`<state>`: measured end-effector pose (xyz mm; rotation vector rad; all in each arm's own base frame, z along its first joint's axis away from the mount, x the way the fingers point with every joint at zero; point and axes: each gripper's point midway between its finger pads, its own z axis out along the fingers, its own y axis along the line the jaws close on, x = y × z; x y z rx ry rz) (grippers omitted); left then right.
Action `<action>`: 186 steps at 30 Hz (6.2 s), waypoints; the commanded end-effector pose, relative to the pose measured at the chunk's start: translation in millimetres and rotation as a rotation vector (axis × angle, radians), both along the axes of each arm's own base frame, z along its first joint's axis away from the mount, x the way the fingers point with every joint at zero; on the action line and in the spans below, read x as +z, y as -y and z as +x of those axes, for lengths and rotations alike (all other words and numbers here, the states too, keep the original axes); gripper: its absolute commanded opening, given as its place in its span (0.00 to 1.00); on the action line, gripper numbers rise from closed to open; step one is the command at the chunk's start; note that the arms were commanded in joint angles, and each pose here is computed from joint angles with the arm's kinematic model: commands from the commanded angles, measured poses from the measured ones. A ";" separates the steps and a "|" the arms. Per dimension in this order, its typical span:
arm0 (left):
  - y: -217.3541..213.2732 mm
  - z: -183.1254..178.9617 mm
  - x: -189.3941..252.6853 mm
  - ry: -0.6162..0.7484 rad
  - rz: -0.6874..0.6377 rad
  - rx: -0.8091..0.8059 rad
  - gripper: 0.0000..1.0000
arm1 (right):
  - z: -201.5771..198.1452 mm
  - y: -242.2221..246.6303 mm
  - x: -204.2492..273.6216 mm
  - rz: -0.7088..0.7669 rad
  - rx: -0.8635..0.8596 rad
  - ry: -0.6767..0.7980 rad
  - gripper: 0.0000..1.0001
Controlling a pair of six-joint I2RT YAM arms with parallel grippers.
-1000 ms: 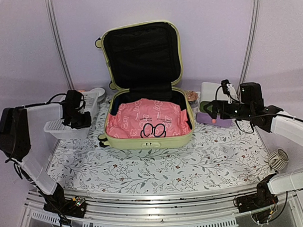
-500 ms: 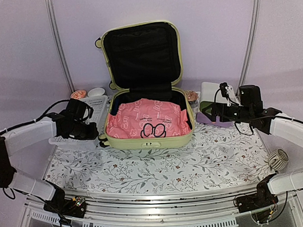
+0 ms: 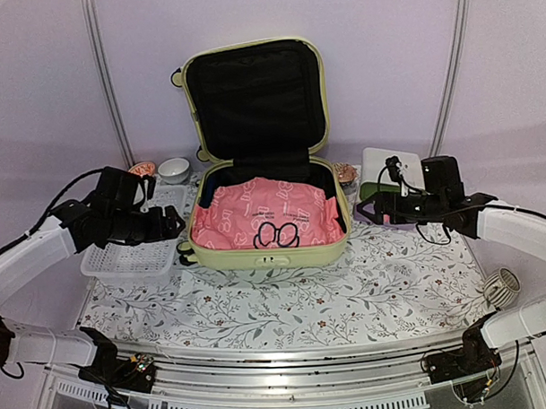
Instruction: Open, take out, and arrange the luggage
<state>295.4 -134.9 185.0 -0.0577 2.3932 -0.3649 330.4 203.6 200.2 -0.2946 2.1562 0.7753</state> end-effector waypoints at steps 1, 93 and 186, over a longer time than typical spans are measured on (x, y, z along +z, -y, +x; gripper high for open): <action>36.6 3.2 45.7 0.140 -0.140 -0.171 0.83 | 0.9 -18.7 11.8 0.052 0.084 -0.011 0.96; 253.3 -50.1 25.9 0.652 0.317 -1.198 0.00 | -40.5 -100.2 33.2 -0.429 0.718 0.797 0.89; 130.7 -66.5 -2.7 0.793 0.668 -0.657 0.98 | -110.4 -138.2 40.8 -0.767 1.049 0.993 0.02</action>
